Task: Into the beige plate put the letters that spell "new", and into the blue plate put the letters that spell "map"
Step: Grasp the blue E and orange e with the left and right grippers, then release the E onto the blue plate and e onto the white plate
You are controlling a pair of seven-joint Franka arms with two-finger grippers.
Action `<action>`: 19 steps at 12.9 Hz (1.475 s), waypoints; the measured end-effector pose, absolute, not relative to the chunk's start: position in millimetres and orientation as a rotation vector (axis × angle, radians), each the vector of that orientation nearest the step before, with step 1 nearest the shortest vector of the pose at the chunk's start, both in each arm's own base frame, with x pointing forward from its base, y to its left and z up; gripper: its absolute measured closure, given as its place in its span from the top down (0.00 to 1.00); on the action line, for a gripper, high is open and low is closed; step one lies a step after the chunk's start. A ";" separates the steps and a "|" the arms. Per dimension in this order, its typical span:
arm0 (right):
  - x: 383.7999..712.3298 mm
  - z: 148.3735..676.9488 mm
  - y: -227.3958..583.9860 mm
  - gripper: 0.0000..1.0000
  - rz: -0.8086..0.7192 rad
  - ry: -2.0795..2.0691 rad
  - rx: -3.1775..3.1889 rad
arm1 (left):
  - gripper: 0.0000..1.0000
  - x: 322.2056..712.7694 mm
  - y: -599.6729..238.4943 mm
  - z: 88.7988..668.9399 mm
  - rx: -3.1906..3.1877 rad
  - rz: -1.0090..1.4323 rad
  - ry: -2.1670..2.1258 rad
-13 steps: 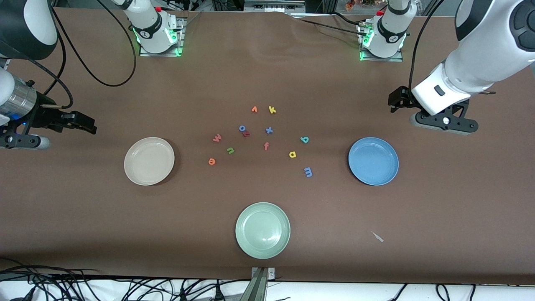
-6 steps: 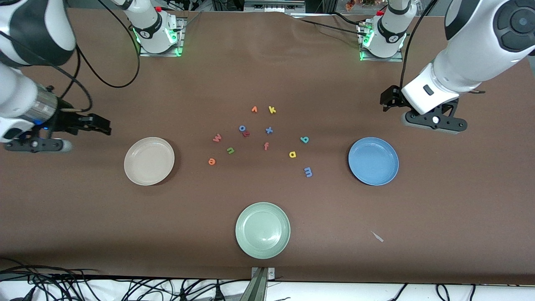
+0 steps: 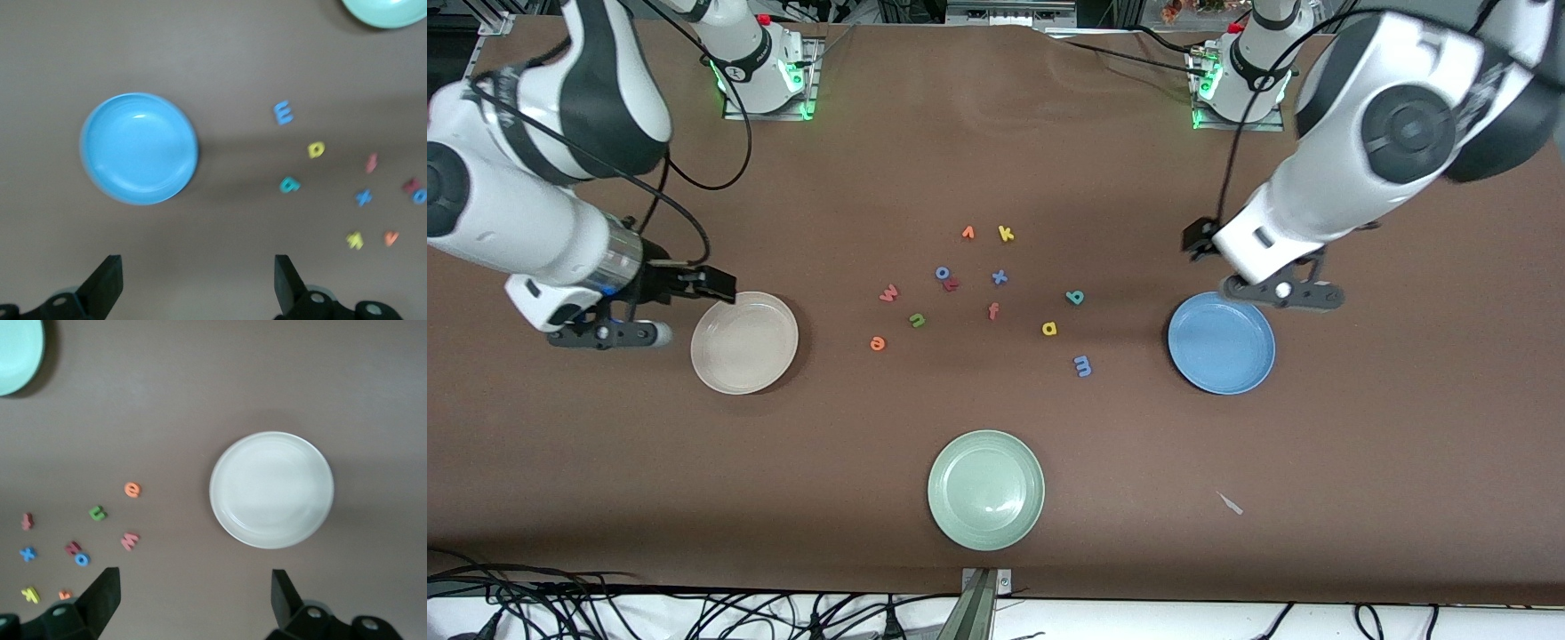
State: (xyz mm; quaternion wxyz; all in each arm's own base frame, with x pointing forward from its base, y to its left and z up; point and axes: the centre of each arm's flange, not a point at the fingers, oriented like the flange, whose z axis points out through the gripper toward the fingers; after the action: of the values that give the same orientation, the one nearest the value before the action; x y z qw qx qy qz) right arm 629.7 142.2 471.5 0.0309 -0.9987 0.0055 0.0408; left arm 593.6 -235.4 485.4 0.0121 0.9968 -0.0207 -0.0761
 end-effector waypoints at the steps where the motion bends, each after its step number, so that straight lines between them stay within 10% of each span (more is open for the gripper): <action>1: 629.2 463.5 160.1 1.00 0.120 0.028 -3.079 | 1.00 602.1 -250.7 462.2 3.094 -0.215 -0.002; 9: 584.1 308.8 256.2 1.00 -0.015 -0.009 -3.094 | 1.00 622.5 -337.2 236.4 3.114 -0.112 0.213; 15: 559.0 227.3 300.9 1.00 -0.093 -0.092 -3.104 | 0.99 607.4 -368.6 183.1 3.079 -0.084 0.371; 19: 563.2 199.1 295.6 0.99 -0.123 -0.078 -3.092 | 0.74 612.5 -362.0 171.2 3.093 -0.031 0.361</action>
State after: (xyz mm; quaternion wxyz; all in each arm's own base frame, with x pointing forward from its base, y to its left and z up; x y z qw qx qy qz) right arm 563.2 295.6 199.1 0.0230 -0.9986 -0.0252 -0.0399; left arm 612.5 -362.0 171.2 0.0136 0.9931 0.1160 -0.0101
